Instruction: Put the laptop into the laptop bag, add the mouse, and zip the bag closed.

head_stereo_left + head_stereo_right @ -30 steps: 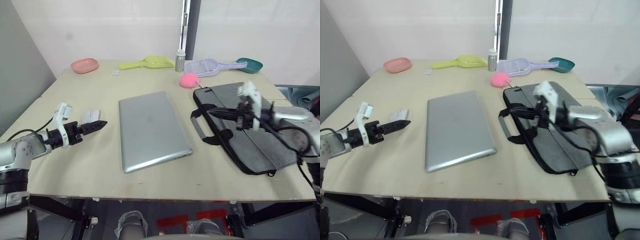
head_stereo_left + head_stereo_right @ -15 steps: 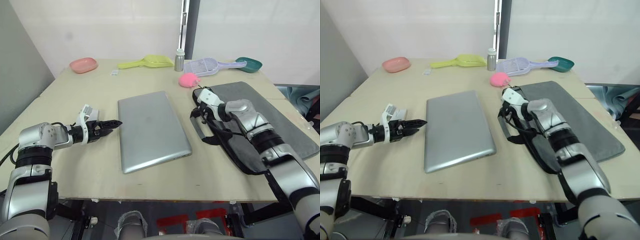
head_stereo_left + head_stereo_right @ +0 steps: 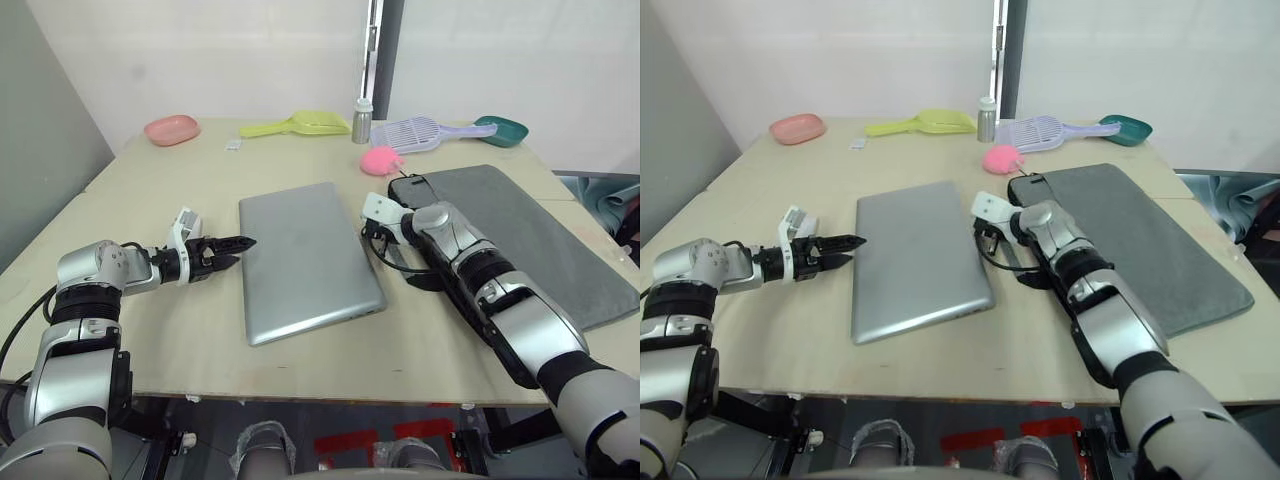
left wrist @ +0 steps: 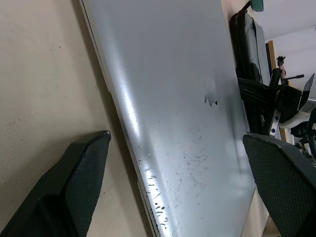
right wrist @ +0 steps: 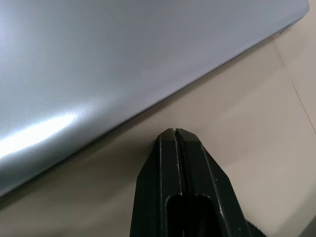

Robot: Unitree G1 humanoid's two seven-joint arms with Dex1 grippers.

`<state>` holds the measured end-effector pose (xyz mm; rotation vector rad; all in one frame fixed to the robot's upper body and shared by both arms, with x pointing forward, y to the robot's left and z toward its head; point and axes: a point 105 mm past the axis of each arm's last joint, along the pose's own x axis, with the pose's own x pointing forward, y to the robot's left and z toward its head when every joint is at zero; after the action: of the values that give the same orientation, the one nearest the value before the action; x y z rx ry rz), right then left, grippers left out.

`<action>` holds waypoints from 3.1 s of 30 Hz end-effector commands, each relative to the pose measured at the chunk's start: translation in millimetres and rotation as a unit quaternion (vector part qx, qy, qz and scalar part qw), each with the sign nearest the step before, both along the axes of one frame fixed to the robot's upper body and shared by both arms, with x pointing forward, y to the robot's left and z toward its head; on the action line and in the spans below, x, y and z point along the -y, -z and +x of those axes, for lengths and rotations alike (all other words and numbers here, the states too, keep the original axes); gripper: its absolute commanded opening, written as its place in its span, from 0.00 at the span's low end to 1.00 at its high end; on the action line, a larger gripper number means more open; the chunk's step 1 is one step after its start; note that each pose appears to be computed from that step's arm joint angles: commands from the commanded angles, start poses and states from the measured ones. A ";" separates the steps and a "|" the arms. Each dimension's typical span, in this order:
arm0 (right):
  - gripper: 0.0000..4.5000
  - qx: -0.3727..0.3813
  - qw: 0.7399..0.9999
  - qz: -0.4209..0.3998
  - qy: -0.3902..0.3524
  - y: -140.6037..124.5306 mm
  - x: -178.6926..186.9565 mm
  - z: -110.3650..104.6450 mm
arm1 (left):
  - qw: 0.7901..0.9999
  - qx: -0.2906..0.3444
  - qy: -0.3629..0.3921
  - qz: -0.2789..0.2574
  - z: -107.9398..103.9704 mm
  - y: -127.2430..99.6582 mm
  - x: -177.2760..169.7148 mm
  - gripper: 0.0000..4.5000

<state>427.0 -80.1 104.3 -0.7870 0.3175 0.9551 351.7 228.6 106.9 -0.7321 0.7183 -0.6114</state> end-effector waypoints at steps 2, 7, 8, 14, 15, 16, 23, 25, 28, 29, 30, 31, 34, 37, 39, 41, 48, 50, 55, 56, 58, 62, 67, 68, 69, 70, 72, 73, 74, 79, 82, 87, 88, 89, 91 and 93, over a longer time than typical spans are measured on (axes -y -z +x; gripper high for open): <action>0.01 -0.007 0.999 0.020 -0.040 -2.5 -26.1 -7.4 | 0.999 -0.050 0.005 0.003 -7.6 25.7 5.5 1.00; 0.01 -0.018 0.997 0.058 -0.043 -6.7 -38.2 -11.4 | 0.999 -0.052 0.002 -0.010 -7.0 25.9 7.8 1.00; 0.01 -0.020 0.997 0.066 -0.041 -7.5 -39.7 -11.7 | 0.998 -0.053 0.002 -0.013 -7.3 25.9 8.1 1.00; 0.01 -0.029 0.995 0.085 -0.047 -4.7 -49.0 -19.3 | 0.997 -0.063 0.019 -0.040 -17.8 24.2 11.2 1.00; 0.01 -0.029 0.995 0.085 -0.047 -4.4 -49.5 -19.7 | 0.997 -0.066 0.032 -0.036 -22.7 25.3 12.7 1.00; 0.01 -0.029 0.995 0.086 -0.046 -4.2 -49.7 -19.9 | 0.996 -0.070 0.047 -0.035 -28.5 25.8 13.8 1.00; 0.01 -0.044 0.991 0.120 -0.041 -8.9 -55.7 -22.9 | 0.995 -0.074 0.062 -0.035 -35.4 24.8 14.0 1.00; 0.01 -0.052 0.990 0.124 -0.045 -8.2 -58.4 -26.0 | 0.994 -0.071 0.067 -0.042 -35.1 22.1 17.0 1.00; 0.01 -0.066 0.987 0.138 -0.047 -8.7 -60.5 -29.8 | 0.994 -0.065 0.066 -0.053 -33.9 18.9 19.4 1.00; 0.01 -0.070 0.986 0.142 -0.046 -9.4 -60.7 -30.4 | 0.994 -0.062 0.062 -0.060 -32.5 16.9 19.3 1.00; 0.01 -0.072 0.986 0.142 -0.046 -9.3 -60.3 -30.9 | 0.994 -0.059 0.060 -0.065 -31.7 14.8 19.0 1.00; 0.01 -0.075 0.986 0.140 -0.046 -8.5 -59.9 -31.7 | 0.994 -0.056 0.058 -0.071 -31.2 12.8 18.8 1.00; 0.01 -0.089 0.986 0.128 -0.051 -2.1 -59.2 -36.7 | 0.993 -0.051 0.053 -0.091 -31.9 7.1 17.5 1.00; 0.01 -0.088 0.989 0.100 -0.057 4.6 -57.4 -40.0 | 0.993 -0.054 0.052 -0.093 -34.6 7.1 15.7 1.00; 0.01 -0.085 0.990 0.093 -0.060 5.3 -58.6 -41.1 | 0.993 -0.057 0.051 -0.093 -36.3 8.5 14.8 1.00; 0.01 -0.090 0.988 0.104 -0.064 1.9 -62.7 -42.9 | 0.993 -0.058 0.050 -0.093 -36.8 9.0 14.8 1.00; 0.01 -0.083 0.990 0.104 -0.056 -1.7 -63.9 -39.5 | 0.992 -0.055 0.060 -0.096 -38.3 7.5 19.8 1.00; 0.01 -0.083 0.990 0.104 -0.055 -1.8 -63.1 -39.2 | 0.992 -0.055 0.060 -0.095 -38.0 8.0 20.7 1.00; 0.00 -0.080 0.991 0.095 -0.050 0.7 -59.4 -37.1 | 0.993 -0.050 0.060 -0.092 -36.3 7.8 22.8 0.74; 0.00 -0.078 0.991 0.093 -0.047 0.4 -57.7 -35.7 | 0.993 -0.047 0.057 -0.092 -35.0 6.7 21.4 0.67; 0.00 -0.075 0.992 0.089 -0.042 0.2 -54.3 -33.3 | 0.994 -0.042 0.049 -0.089 -32.9 5.4 18.4 0.49; 0.00 -0.064 0.993 0.093 -0.028 -7.7 -45.4 -25.6 | 0.994 -0.029 0.047 -0.092 -29.4 -4.1 15.5 0.19; 0.00 -0.046 0.992 0.115 -0.018 -30.6 -36.5 -16.9 | 0.995 -0.007 0.051 -0.091 -24.7 -18.5 15.2 0.08; 0.00 -0.045 0.991 0.121 -0.019 -34.7 -35.8 -16.6 | 0.995 -0.001 0.050 -0.092 -23.0 -21.6 14.9 0.08; 0.00 -0.044 0.991 0.128 -0.019 -38.8 -35.1 -16.3 | 0.995 0.005 0.049 -0.092 -21.5 -24.6 14.3 0.08; 0.00 -0.044 0.990 0.134 -0.020 -42.6 -34.3 -16.4 | 0.995 0.009 0.046 -0.091 -19.9 -27.1 13.2 0.08; 0.00 -0.047 0.987 0.152 -0.026 -50.7 -33.3 -18.8 | 0.995 0.016 0.043 -0.088 -18.0 -30.6 11.2 0.08; 0.00 -0.046 0.984 0.169 -0.024 -58.4 -31.9 -19.3 | 0.995 0.022 0.043 -0.087 -17.8 -33.4 10.5 0.08; 0.00 -0.052 0.979 0.194 -0.021 -67.0 -30.4 -20.3 | 0.995 0.028 0.046 -0.086 -18.1 -36.2 10.5 0.08; 0.00 -0.078 0.957 0.278 -0.041 -112.5 -4.0 -51.6 | 0.989 0.091 0.095 -0.065 -31.5 -58.2 17.4 0.08; 0.00 -0.082 0.957 0.276 -0.044 -119.1 22.1 -76.2 | 0.987 0.107 0.108 -0.060 -39.7 -68.4 16.4 0.08; 0.00 -0.075 0.962 0.261 0.016 -120.8 79.0 -110.2 | 0.988 0.101 0.104 -0.061 -50.7 -78.0 9.0 0.08; 0.00 -0.075 0.962 0.262 0.035 -123.4 92.0 -119.7 | 0.987 0.098 0.104 -0.069 -53.3 -80.9 8.2 0.08; 0.00 -0.077 0.961 0.261 0.049 -125.2 101.8 -129.4 | 0.987 0.096 0.105 -0.077 -56.0 -83.6 8.1 0.08; 0.12 -0.078 0.962 0.248 0.077 -126.7 120.8 -151.6 | 0.985 0.100 0.113 -0.087 -61.7 -88.4 9.7 0.08; 0.25 -0.083 0.966 0.226 0.097 -124.6 136.0 -176.4 | 0.983 0.106 0.115 -0.098 -63.2 -91.6 10.6 0.08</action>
<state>268.5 -215.2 213.8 -0.2133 0.3395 0.8548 293.1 219.6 165.5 -0.7717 0.6812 -0.8661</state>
